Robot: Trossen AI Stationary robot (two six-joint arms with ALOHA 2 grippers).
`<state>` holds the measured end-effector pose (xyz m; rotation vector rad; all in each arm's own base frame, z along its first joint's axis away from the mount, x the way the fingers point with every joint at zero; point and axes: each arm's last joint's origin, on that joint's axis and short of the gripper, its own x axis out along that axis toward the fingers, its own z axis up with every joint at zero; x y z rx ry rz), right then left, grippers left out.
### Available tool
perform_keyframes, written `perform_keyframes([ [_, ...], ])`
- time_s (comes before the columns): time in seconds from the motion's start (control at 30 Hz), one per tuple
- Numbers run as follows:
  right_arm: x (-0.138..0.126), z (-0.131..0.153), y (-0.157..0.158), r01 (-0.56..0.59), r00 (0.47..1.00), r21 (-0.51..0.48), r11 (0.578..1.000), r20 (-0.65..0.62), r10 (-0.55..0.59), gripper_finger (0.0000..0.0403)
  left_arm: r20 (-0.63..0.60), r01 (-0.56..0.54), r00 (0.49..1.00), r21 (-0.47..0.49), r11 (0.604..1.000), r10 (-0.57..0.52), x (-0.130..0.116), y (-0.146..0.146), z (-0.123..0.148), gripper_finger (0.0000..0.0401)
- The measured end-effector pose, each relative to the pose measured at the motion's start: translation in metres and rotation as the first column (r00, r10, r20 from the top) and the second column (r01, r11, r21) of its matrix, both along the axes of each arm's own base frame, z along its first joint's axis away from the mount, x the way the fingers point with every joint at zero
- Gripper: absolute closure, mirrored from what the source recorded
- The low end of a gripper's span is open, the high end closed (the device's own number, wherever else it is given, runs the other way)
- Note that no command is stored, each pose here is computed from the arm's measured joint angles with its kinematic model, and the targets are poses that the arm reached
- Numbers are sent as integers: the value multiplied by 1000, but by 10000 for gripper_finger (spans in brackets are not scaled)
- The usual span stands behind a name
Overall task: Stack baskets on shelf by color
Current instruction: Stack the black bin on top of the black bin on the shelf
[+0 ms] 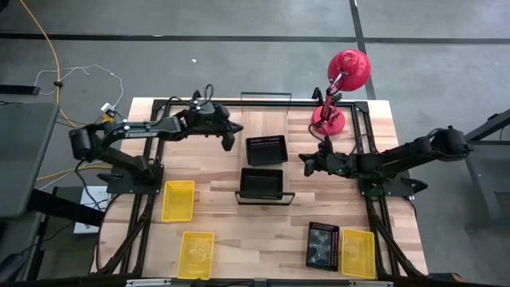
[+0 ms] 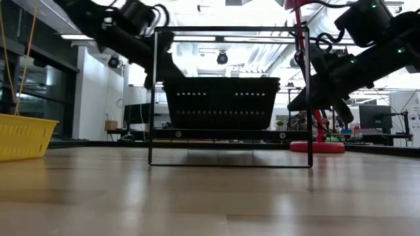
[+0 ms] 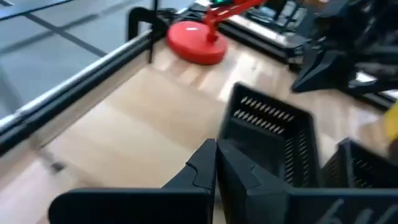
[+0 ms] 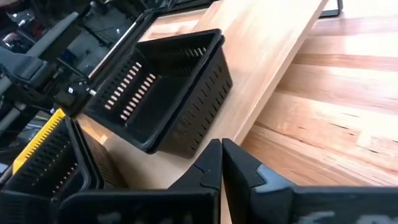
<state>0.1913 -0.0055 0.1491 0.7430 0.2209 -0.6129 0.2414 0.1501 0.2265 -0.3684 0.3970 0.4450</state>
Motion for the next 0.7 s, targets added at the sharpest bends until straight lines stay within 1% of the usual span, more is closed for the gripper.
perform_keyframes([
  [0.07,2,1,0,3,1000,-1,1000,1,-3,403,-11,35,999,-24,999,-35,14,5,0,401],
  [0.13,4,3,0,12,1000,7,1000,8,-12,403,-54,55,997,-41,998,-57,28,9,-4,401],
  [0.23,12,7,0,11,1000,15,1000,17,-11,403,-104,91,990,-22,996,-93,45,16,-4,401],
  [0.3,18,7,1,7,1000,14,1000,4,-7,403,-137,111,984,-12,994,-112,52,20,-4,401],
  [0.43,31,4,2,4,999,11,1000,-34,-4,403,-174,137,976,13,991,-133,58,25,-3,401],
  [0.5,35,0,2,24,998,7,1000,-52,-23,403,-175,147,975,32,989,-139,59,25,-1,401],
  [0.6,39,-3,2,49,998,28,998,-51,-47,403,-199,160,969,40,986,-149,58,25,-3,401],
  [0.7,42,-4,2,37,998,36,999,-57,-35,403,-226,165,962,34,986,-153,56,26,-5,401],
])
